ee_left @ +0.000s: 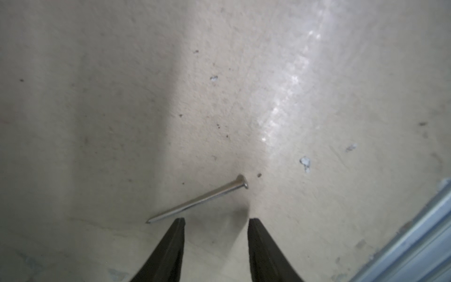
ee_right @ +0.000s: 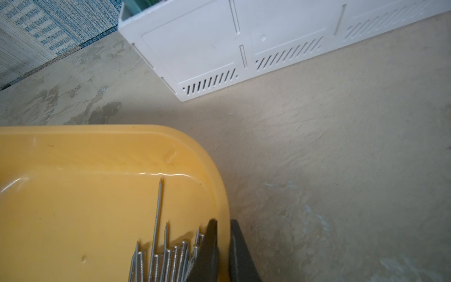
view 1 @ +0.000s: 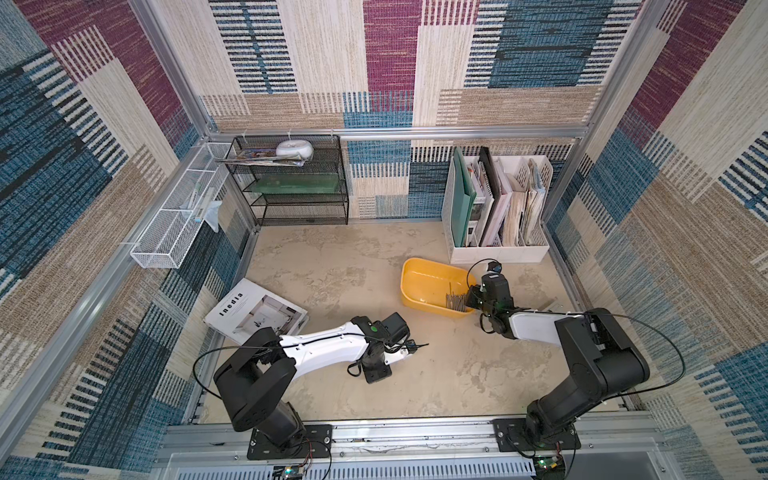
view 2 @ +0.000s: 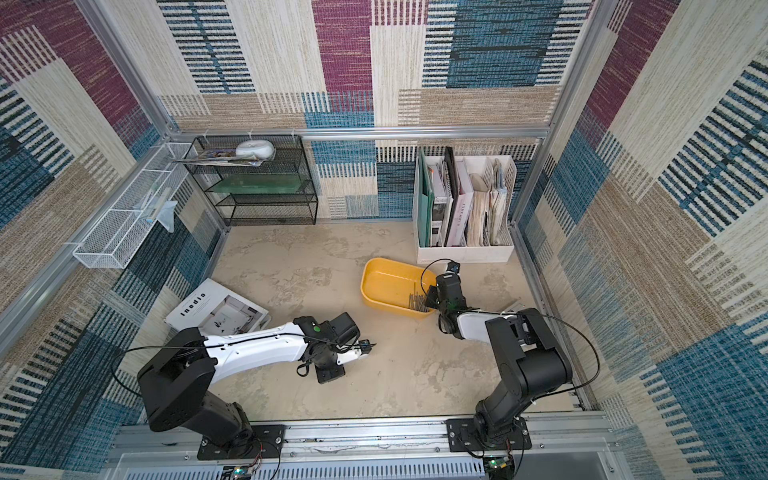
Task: Put the nails on the desktop into the storage box
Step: Pick up the nail from the center of the board.
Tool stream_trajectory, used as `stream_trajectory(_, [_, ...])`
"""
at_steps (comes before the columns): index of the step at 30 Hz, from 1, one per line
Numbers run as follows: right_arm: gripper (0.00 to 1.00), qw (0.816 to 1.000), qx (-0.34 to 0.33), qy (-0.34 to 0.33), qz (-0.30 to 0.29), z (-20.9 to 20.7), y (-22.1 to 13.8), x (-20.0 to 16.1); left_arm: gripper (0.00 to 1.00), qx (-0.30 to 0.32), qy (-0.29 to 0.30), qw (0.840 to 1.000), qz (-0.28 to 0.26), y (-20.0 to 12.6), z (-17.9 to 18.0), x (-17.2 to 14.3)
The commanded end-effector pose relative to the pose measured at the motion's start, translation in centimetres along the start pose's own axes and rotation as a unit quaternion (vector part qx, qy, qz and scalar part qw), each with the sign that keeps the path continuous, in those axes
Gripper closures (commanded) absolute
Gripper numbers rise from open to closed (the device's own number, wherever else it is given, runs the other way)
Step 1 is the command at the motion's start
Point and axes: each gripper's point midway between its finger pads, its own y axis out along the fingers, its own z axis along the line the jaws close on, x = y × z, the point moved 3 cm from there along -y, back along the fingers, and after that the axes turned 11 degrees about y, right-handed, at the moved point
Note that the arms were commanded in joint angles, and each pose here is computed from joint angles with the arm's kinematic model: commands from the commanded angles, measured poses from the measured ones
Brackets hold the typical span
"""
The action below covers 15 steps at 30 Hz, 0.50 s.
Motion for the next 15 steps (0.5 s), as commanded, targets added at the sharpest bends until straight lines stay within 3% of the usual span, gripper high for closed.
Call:
stream_trajectory(1, [1.00, 0.999, -0.015, -0.008, 0.030, -0.9, 0.0, -1.4, 0.53, 0.011, 0.014, 1.000, 0.004, 0.6, 0.7, 0.5])
stream_trajectory(11, [1.00, 0.999, -0.009, -0.011, 0.035, -0.8, 0.2, -1.6, 0.54, -0.011, 0.023, 0.999, 0.032, 3.0, 0.6, 0.2])
stream_trajectory(15, [1.00, 0.999, -0.009, -0.009, 0.033, -0.8, 0.1, -1.4, 0.61, -0.031, 0.018, 0.999, 0.040, 3.4, 0.3, 0.4])
